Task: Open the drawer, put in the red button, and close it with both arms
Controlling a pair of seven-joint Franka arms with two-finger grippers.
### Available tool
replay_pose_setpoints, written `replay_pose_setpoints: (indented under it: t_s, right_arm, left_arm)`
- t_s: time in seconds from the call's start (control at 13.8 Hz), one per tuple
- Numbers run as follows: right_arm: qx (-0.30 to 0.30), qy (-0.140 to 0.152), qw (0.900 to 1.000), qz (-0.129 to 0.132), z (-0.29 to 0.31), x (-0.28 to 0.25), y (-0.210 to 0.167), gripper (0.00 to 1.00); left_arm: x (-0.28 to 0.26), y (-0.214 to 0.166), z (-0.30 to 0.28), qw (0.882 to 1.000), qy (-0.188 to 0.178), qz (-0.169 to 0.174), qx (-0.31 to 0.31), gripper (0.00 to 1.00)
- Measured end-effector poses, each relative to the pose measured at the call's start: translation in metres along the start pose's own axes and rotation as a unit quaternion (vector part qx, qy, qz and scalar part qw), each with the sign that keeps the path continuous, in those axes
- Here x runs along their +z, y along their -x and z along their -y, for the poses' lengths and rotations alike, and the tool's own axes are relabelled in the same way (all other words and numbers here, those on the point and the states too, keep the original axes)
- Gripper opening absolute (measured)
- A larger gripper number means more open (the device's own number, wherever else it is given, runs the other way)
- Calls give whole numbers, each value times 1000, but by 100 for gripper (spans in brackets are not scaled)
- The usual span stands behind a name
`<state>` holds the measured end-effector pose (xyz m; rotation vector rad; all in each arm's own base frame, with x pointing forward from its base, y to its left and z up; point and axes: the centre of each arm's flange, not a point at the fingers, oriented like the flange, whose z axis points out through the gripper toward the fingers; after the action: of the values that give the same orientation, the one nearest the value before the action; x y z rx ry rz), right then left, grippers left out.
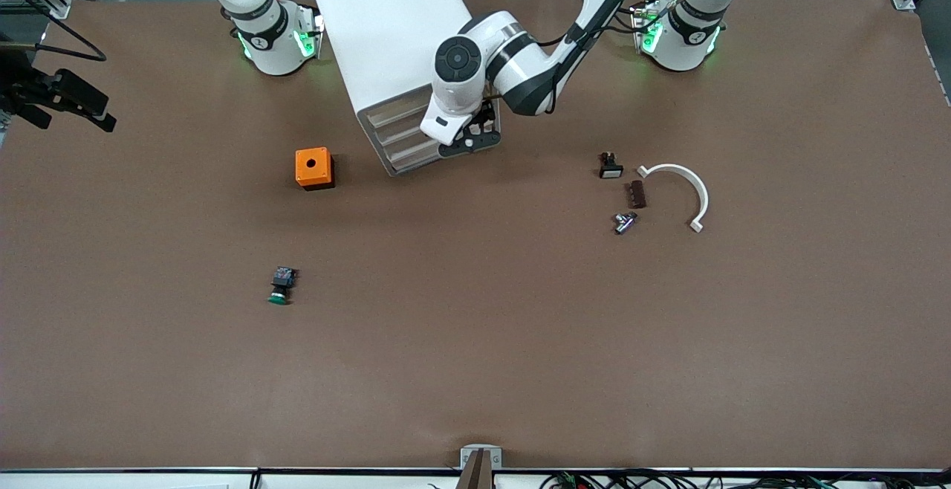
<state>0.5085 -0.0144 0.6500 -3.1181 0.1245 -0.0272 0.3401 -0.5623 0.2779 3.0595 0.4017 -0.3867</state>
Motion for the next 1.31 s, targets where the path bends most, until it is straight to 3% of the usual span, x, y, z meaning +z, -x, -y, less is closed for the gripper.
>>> replay_pose_setpoints:
  t_s: [0.15, 0.29, 0.51, 0.73, 0.87, 1.02, 1.31]
  right_arm:
    - [0, 0, 1000, 0, 0, 0, 0, 100]
    - [0, 1, 1000, 0, 0, 0, 0, 100]
    - [0, 1, 1000, 1, 0, 1, 0, 100]
    - [0, 4, 1000, 1, -1, 1, -1, 100]
    - [0, 10, 1000, 1, -2, 1, -1, 100]
    - [0, 11, 1000, 1, -2, 1, -1, 100]
    - [0, 11, 1000, 1, -2, 1, -1, 100]
  left_arm:
    - [-3, -7, 2, 1000, 2, -2, -7, 100]
    - [-18, -39, 11, 999, 12, -13, -32, 100]
    - [-76, -133, 44, 994, 40, -62, -77, 100]
    - [-145, -229, 111, 987, 40, -125, -96, 100]
    - [-189, -272, 163, 984, 43, -144, -99, 100]
    - [-232, -298, 215, 982, 46, -155, -99, 100]
    - [-307, -314, 310, 983, 38, -169, -65, 100]
